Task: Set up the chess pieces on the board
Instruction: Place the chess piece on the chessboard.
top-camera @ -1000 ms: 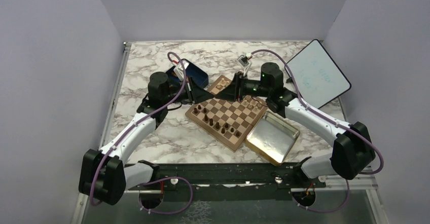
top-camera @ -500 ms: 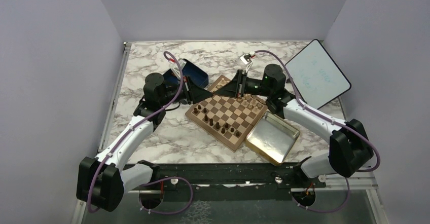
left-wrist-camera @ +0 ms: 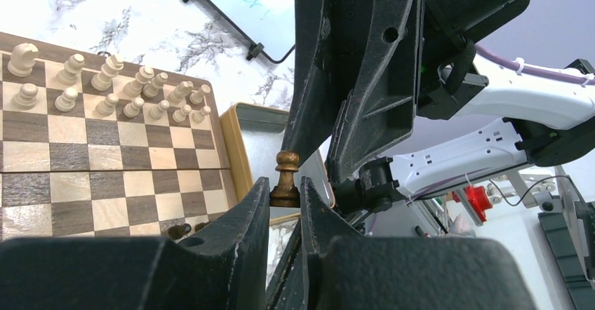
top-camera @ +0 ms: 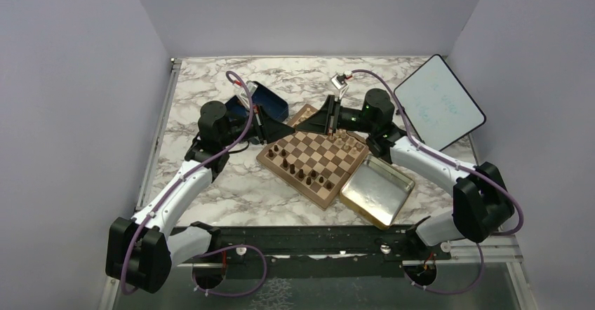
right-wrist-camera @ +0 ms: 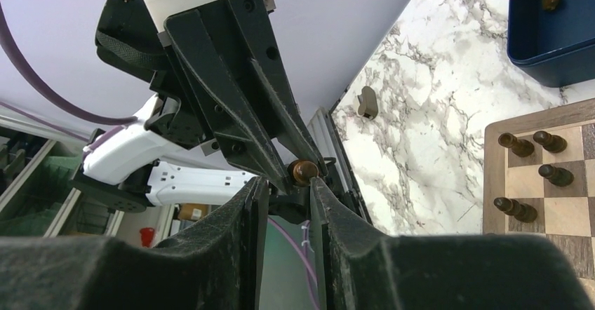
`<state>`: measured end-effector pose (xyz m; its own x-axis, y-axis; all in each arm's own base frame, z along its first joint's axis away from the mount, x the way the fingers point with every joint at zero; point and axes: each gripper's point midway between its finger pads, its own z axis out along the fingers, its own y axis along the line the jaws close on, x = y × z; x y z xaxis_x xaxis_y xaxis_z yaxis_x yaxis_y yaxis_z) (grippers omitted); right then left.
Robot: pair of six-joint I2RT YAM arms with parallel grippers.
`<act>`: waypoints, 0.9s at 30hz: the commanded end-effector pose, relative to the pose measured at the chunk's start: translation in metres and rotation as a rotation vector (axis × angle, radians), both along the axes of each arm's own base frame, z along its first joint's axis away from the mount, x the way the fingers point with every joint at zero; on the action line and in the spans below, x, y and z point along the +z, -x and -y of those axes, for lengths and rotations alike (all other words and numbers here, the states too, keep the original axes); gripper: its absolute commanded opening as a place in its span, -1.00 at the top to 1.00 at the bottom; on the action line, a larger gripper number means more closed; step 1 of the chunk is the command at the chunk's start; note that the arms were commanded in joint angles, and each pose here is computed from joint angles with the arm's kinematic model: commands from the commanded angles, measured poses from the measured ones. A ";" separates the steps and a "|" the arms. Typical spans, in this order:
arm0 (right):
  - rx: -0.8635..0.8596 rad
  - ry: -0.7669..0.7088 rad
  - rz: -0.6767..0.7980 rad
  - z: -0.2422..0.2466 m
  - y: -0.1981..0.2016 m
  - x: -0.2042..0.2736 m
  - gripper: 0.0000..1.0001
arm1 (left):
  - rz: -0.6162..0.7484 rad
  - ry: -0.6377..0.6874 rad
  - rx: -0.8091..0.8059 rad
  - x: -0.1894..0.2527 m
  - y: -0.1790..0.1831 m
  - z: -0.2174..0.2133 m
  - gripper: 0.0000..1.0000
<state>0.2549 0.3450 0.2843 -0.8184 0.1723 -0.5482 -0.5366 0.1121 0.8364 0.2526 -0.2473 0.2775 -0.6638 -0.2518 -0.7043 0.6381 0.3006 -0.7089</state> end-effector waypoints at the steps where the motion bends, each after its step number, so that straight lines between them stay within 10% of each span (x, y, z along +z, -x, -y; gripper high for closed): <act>1: 0.010 -0.023 0.005 -0.005 0.000 0.004 0.34 | 0.065 0.017 -0.063 0.010 0.014 0.002 0.72; 27: -0.024 -0.020 -0.028 -0.001 -0.002 0.006 0.73 | 0.059 0.014 -0.047 0.003 0.014 0.002 0.75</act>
